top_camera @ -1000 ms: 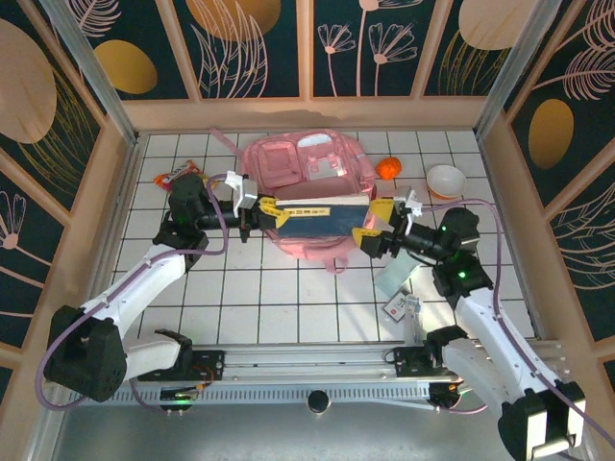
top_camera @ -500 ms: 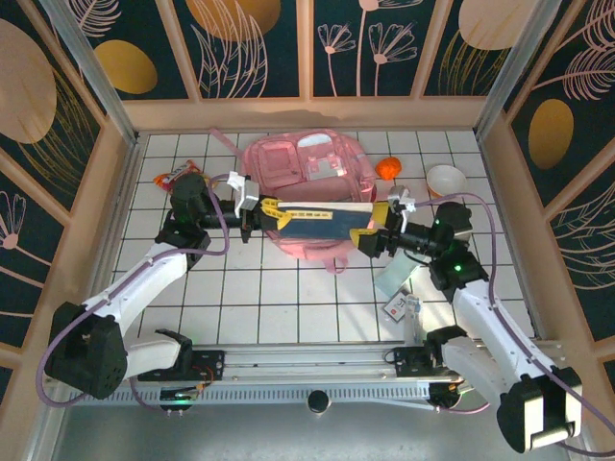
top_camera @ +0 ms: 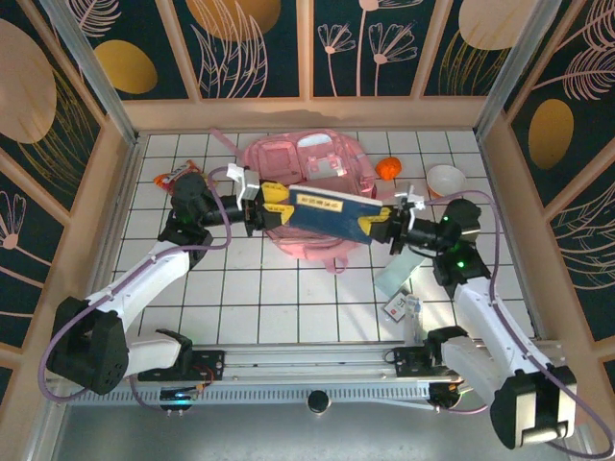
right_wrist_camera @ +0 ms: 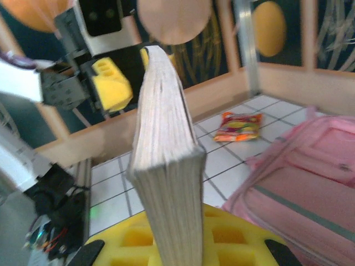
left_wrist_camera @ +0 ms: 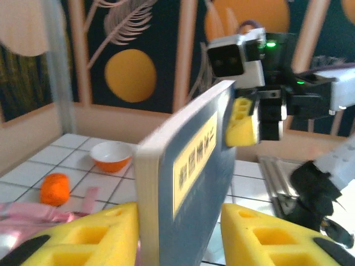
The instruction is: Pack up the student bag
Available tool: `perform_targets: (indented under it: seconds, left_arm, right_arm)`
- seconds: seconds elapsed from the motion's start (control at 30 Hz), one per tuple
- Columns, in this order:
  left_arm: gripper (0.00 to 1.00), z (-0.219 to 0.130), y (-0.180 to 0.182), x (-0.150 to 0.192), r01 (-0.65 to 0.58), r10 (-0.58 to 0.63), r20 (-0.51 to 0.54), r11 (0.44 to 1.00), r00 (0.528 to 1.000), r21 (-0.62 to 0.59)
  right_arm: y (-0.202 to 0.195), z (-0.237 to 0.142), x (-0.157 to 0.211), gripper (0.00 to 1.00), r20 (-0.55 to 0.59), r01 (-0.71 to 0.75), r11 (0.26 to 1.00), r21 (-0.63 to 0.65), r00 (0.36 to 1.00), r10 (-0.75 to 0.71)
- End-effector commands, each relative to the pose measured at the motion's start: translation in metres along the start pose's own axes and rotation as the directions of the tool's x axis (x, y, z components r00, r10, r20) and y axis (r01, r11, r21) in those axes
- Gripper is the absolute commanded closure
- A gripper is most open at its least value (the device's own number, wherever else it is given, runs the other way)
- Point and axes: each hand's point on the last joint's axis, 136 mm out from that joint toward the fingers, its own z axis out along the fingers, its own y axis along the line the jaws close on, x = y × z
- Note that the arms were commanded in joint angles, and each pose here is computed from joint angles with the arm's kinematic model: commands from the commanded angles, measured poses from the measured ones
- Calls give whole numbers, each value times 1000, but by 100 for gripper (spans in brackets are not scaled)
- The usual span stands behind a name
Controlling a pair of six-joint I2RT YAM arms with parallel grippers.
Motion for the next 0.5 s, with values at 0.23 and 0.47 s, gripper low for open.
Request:
perform_targets:
  seconds: [0.23,0.47]
  left_arm:
    - [35,25,47,63,-287,205,-352,938,913,-197]
    - [29,56,78,126,-307,159,-522,928,838,-210]
  right_arm:
    - [-99,-80,-6,100,331,-475,664,578,880,341]
    - [-102,-94,10,100,376,-539,561,628,842,388]
